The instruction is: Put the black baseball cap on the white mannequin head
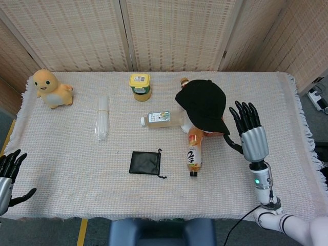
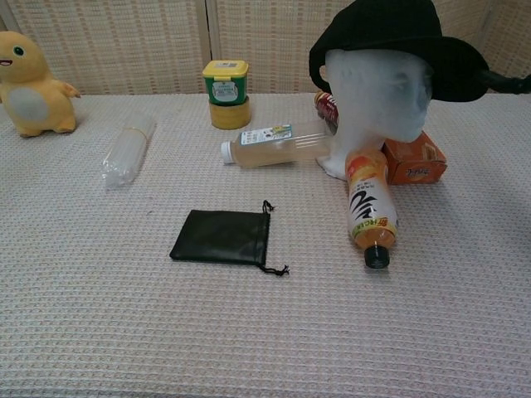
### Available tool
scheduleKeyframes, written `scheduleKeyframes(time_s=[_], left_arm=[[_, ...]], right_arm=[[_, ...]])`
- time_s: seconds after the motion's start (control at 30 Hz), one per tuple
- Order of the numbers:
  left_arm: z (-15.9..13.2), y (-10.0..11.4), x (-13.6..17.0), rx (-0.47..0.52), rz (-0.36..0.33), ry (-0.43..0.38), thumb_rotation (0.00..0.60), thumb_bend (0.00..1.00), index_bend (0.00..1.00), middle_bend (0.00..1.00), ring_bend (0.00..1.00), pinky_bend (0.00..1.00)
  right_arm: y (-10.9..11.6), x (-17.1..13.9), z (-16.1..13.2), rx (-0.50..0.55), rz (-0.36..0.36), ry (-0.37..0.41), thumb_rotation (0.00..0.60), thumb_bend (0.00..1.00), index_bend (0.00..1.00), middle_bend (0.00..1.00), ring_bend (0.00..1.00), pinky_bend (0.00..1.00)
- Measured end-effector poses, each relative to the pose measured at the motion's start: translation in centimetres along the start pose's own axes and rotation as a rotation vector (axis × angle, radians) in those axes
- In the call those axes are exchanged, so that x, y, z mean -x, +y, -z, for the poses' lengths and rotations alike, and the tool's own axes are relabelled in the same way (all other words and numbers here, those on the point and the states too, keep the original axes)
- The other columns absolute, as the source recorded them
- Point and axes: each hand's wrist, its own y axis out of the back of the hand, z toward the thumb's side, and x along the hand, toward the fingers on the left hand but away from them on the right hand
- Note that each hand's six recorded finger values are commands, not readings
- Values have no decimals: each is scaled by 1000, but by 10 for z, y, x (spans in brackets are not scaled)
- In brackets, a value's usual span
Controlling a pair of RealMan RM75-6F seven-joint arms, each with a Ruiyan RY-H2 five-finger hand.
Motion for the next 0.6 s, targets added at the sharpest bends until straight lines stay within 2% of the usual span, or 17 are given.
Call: scheduleKeyframes(time_s=[0.17, 0.37, 0.47, 0.6], left_arm=[[-3, 1, 2, 2, -2, -11, 600, 201, 35, 0, 0, 25], [-3, 1, 3, -3, 10, -13, 600, 201, 35, 0, 0, 23], [-3, 0, 3, -16, 16, -13, 600, 202, 35, 0, 0, 22], [-5, -3, 4, -41, 23, -18, 600, 201, 35, 0, 0, 22]], right_arm=[[28, -33, 18, -47, -22, -14, 600, 155, 0, 0, 0, 0], [59, -77, 46, -135, -118, -125, 600, 154, 0, 0, 0, 0], [71, -102, 59, -147, -217, -222, 600, 155, 0, 0, 0, 0], [93, -144, 75, -185, -383, -366, 600, 154, 0, 0, 0, 0]])
